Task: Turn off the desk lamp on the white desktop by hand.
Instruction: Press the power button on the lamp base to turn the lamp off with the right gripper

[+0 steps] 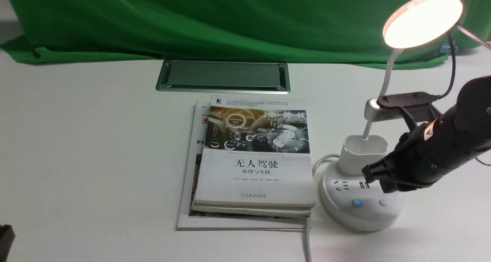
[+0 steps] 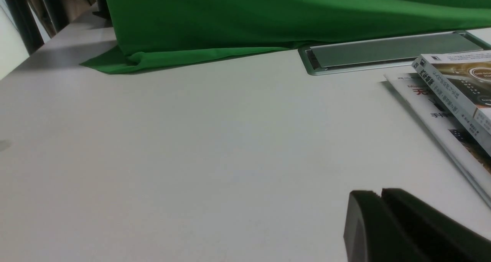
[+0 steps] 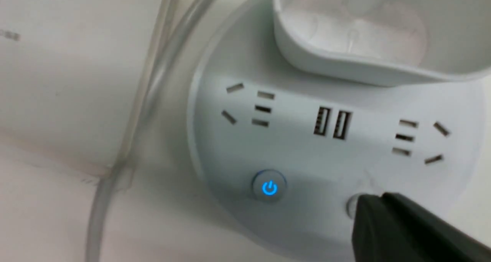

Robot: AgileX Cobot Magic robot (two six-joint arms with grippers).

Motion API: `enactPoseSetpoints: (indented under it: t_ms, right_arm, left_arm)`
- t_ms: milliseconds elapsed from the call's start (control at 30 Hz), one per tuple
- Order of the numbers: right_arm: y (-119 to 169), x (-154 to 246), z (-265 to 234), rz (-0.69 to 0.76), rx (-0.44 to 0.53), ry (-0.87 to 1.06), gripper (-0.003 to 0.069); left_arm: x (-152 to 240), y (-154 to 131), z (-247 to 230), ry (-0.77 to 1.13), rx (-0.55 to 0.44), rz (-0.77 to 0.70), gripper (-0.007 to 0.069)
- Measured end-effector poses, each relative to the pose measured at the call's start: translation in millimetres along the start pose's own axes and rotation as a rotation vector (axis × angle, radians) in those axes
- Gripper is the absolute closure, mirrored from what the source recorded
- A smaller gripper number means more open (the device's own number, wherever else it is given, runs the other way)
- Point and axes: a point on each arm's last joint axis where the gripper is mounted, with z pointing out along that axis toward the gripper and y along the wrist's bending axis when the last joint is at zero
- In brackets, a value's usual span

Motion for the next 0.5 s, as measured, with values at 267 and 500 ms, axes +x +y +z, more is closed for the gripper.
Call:
enactPoseSetpoints:
  t_ms: [267,500]
  right_arm:
    - [-2,0,29,-0.007,0.014,0.082,0.0612]
    - [-2,2,19,-0.014,0.012,0.073,0.0612]
  left_arm:
    - [0,0,0,0.0,0.0,0.0,0.0606]
    - [0,0,0,0.0,0.0,0.0,0.0606]
